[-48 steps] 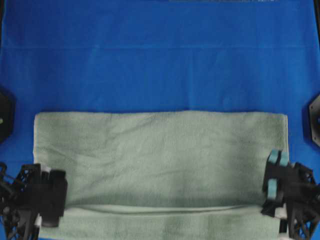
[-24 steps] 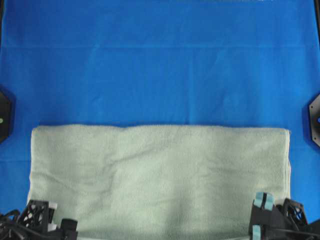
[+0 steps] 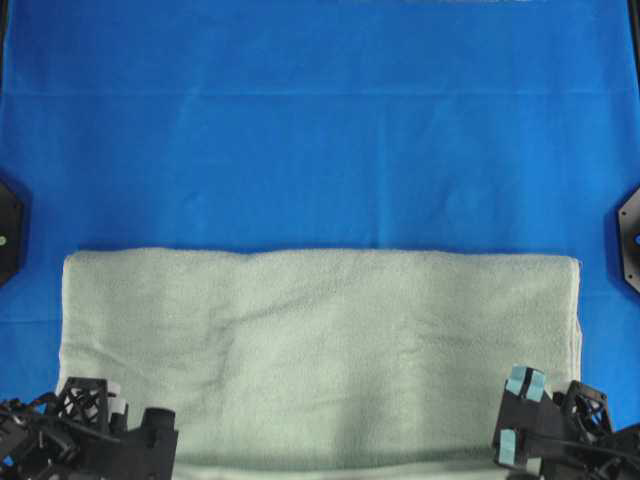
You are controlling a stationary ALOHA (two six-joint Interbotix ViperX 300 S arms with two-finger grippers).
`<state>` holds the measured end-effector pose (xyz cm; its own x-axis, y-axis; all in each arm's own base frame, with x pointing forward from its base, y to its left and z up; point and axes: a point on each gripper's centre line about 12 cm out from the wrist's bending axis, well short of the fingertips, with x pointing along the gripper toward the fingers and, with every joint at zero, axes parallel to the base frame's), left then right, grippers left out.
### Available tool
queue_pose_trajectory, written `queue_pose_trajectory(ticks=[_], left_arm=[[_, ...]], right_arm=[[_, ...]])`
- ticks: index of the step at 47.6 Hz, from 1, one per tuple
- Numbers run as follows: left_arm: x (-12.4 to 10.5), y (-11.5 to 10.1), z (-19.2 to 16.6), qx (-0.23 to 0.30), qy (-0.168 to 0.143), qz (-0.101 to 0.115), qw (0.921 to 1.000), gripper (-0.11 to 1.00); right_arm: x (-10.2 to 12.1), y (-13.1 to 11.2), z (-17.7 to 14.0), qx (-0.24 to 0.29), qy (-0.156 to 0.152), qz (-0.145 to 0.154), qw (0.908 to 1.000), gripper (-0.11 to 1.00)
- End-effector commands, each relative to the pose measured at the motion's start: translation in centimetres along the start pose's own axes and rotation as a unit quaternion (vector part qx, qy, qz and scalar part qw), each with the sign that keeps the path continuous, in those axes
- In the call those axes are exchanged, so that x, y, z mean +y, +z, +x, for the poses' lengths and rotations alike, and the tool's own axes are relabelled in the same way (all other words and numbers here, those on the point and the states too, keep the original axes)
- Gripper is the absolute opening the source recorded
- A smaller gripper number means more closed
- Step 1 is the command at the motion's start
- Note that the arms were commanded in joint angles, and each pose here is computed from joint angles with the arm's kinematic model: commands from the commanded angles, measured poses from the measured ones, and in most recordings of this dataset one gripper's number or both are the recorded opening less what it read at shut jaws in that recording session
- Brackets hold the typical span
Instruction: Fold a bath towel.
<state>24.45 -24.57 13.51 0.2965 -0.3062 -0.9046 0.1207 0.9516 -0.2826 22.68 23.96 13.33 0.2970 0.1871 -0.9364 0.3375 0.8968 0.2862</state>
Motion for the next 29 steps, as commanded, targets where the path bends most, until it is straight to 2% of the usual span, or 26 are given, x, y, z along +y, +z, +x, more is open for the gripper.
queue_pose_trajectory(ticks=[1, 3, 7, 13, 16, 21, 25, 29], left_arm=[[-0.2, 1.1, -1.4, -0.02, -0.011, -0.001, 0.9997, 0.83], [-0.1, 1.5, -2.1, -0.026, -0.014, -0.003, 0.9995, 0.84], [0.7, 2.3, -4.2, -0.038, -0.013, -0.015, 0.9991, 0.8], [2.7, 2.8, -7.3, -0.054, 0.001, -0.017, 0.9984, 0.77], [4.0, 2.9, -8.3, -0.06, 0.01, -0.015, 0.998, 0.77], [7.4, 2.9, -9.2, -0.069, 0.033, -0.024, 0.9967, 0.77], [9.8, 2.9, -9.8, -0.078, 0.05, -0.031, 0.9952, 0.77], [12.0, 2.8, -10.3, -0.084, 0.066, -0.036, 0.9936, 0.77]], right_arm=[[0.2, 0.4, -1.7, -0.01, 0.005, -0.002, 0.9999, 0.64], [-0.1, 0.7, -2.5, -0.015, -0.001, -0.003, 0.9999, 0.67], [-0.7, 1.6, -4.5, -0.031, -0.013, -0.005, 0.9994, 0.59], [-2.8, 3.2, -7.3, -0.073, -0.044, -0.014, 0.9962, 0.61], [-4.2, 4.0, -8.6, -0.098, -0.053, -0.02, 0.9936, 0.61], [-6.2, 4.5, -10.5, -0.131, -0.05, -0.019, 0.9899, 0.61], [-8.5, 4.8, -11.4, -0.152, -0.052, -0.009, 0.987, 0.61], [-11.2, 5.2, -11.6, -0.161, -0.074, 0.018, 0.984, 0.61]])
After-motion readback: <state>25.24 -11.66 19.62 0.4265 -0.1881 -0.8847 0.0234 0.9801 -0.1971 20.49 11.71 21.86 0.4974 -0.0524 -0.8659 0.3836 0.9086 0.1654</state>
